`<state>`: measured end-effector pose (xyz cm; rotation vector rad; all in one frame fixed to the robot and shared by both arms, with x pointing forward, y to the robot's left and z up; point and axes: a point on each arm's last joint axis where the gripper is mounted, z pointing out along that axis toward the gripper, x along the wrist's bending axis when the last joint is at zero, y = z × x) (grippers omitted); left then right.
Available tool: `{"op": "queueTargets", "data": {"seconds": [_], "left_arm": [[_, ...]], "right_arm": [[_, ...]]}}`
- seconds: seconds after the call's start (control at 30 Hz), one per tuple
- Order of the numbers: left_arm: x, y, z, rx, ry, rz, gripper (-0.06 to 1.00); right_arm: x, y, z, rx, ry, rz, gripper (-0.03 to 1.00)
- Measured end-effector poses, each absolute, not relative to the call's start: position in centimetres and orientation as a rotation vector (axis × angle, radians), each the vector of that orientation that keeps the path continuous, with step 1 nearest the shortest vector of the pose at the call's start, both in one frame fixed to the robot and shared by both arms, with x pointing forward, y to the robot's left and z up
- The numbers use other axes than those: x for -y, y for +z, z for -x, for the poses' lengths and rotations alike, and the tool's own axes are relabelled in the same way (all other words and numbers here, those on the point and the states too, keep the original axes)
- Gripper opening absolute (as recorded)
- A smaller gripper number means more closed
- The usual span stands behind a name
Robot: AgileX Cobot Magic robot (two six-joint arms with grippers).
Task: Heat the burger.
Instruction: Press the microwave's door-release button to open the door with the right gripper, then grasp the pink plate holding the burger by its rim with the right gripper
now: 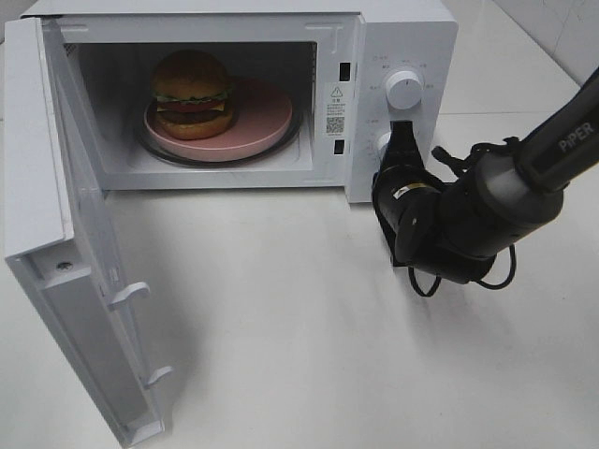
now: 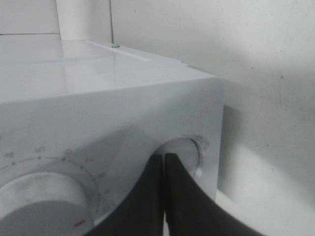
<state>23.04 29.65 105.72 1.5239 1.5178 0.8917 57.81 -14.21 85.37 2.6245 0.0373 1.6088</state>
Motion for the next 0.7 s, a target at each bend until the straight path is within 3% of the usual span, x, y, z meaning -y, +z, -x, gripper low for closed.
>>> {"op": "queueTargets", "data": {"seconds": [0.7], "left_arm": [[-29.6, 105.7, -23.0, -1.518, 0.892, -1.524, 0.97]], "right_arm": [[14.3, 89.2, -53.9, -0.783, 1.388, -2.604, 0.03]]}}
